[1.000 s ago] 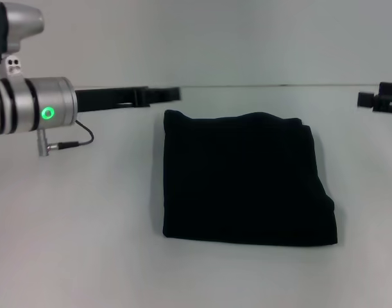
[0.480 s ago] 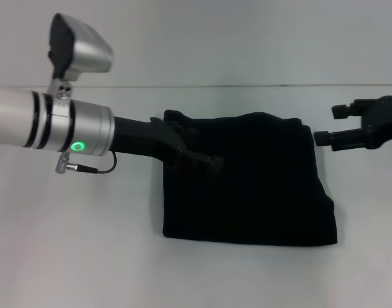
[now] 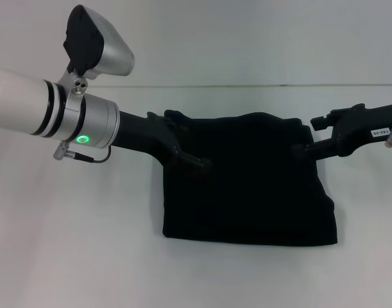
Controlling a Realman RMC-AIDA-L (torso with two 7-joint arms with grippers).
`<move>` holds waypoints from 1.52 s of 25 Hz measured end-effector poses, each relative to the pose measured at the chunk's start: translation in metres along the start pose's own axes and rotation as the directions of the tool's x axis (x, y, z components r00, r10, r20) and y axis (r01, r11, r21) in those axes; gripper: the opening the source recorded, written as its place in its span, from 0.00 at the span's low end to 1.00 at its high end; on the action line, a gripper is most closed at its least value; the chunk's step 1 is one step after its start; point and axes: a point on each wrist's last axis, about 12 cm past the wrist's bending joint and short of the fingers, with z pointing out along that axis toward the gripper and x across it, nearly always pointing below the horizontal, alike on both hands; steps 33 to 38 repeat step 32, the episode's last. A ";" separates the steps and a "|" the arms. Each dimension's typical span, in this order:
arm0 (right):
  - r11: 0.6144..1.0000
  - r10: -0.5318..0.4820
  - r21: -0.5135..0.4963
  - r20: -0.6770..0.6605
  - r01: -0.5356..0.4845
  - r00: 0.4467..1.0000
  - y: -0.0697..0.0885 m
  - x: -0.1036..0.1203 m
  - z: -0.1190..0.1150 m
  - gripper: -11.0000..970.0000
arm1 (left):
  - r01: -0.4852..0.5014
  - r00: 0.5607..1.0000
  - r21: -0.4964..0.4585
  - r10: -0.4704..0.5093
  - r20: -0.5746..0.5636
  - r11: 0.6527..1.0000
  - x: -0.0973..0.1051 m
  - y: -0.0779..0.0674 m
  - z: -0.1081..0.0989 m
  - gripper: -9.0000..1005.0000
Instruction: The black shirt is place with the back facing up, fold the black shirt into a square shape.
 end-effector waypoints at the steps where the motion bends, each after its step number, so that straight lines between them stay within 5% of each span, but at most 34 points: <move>1: 1.000 -0.001 -0.001 0.000 0.001 1.000 0.000 0.000 0.001 0.93 | -0.004 1.000 -0.002 0.004 -0.004 1.000 0.001 0.000 0.000 0.94; 38: 1.000 0.007 -0.009 0.008 -0.007 1.000 0.002 -0.002 0.001 0.93 | -0.022 1.000 -0.012 0.022 -0.005 1.000 0.004 0.001 -0.005 0.93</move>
